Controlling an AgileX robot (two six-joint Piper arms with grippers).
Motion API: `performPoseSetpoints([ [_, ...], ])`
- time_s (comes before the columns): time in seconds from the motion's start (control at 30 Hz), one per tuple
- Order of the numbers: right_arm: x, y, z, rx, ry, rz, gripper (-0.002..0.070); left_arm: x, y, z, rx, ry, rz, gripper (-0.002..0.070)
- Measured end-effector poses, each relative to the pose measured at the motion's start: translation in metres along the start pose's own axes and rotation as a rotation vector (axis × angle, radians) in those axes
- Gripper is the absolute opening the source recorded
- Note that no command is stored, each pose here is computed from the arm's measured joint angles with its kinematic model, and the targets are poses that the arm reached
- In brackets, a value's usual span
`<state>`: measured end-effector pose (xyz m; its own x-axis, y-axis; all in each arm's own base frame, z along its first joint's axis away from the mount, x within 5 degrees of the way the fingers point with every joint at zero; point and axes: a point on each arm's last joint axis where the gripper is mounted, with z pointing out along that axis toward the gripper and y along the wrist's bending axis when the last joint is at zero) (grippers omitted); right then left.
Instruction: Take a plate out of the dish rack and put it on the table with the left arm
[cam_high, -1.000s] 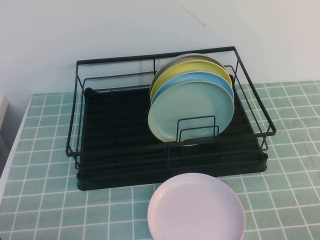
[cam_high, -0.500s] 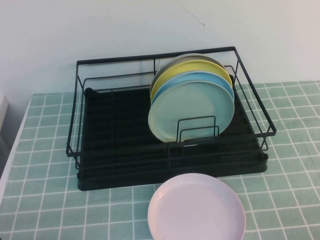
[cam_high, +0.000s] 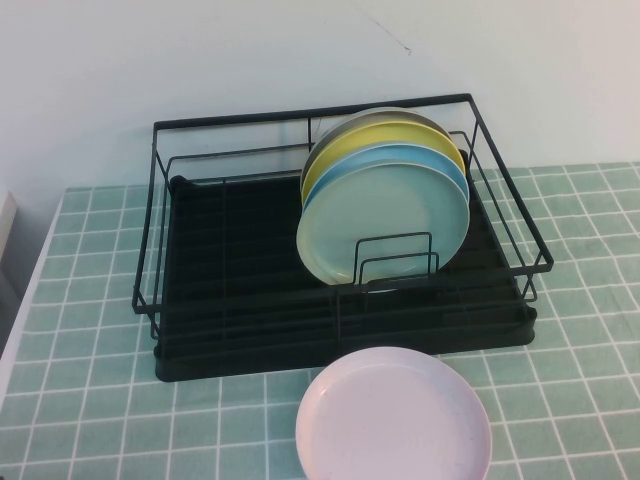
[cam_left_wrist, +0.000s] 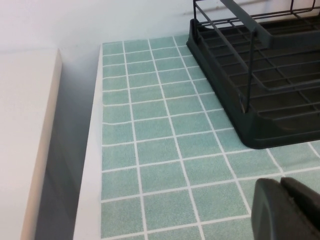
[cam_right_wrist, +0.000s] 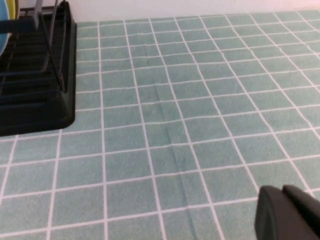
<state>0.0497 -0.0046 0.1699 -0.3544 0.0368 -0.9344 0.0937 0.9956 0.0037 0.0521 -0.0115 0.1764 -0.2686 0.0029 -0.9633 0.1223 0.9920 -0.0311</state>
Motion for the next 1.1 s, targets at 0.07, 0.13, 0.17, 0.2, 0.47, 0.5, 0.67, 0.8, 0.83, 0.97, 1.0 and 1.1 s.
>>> performPoseSetpoints([
  [0.07,0.000,0.000,0.000,0.000,0.000,0.000,-0.0002,0.000,0.000,0.000,0.003,-0.001,-0.008,-0.0003],
  [0.13,0.000,0.000,0.000,0.000,0.000,0.000,-0.0002,0.000,0.000,0.000,0.003,-0.001,-0.008,-0.0003],
  [0.17,0.000,0.000,0.000,0.000,0.000,0.000,-0.0002,0.000,0.000,0.000,0.003,-0.001,-0.008,-0.0003],
  [0.2,0.000,0.000,0.000,0.000,0.000,0.000,-0.0002,0.000,0.000,0.000,0.003,-0.001,-0.008,-0.0003],
  [0.47,0.000,0.000,0.000,0.000,0.000,0.000,-0.0002,0.000,0.000,0.000,-0.003,0.001,0.008,-0.0003],
  [0.5,0.000,0.000,0.000,0.000,0.000,0.000,-0.0002,0.000,0.000,0.000,-0.003,0.001,0.008,-0.0003],
  [0.67,0.000,0.000,0.000,0.000,0.000,0.000,-0.0002,-0.003,0.001,0.000,-0.013,-0.048,-0.014,-0.0003],
  [0.8,0.000,0.000,0.000,0.000,0.000,0.000,-0.0002,-0.016,0.004,-0.001,-0.033,-0.195,-0.124,-0.0003],
  [0.83,0.000,0.000,0.000,0.000,0.000,0.000,-0.0002,-0.020,0.006,-0.002,-0.043,-0.243,-0.160,-0.0003],
  [0.97,0.000,0.000,0.000,0.000,0.000,0.000,-0.0002,-0.038,0.018,-0.010,-0.127,-0.481,-0.319,-0.0003],
  [1.0,0.000,0.000,0.000,0.000,0.000,0.000,-0.0002,-0.040,0.020,-0.012,-0.141,-0.510,-0.332,-0.0003],
  [1.1,0.000,0.000,0.000,0.000,0.000,0.000,-0.0002,-0.043,0.023,-0.014,-0.172,-0.562,-0.342,-0.0003],
])
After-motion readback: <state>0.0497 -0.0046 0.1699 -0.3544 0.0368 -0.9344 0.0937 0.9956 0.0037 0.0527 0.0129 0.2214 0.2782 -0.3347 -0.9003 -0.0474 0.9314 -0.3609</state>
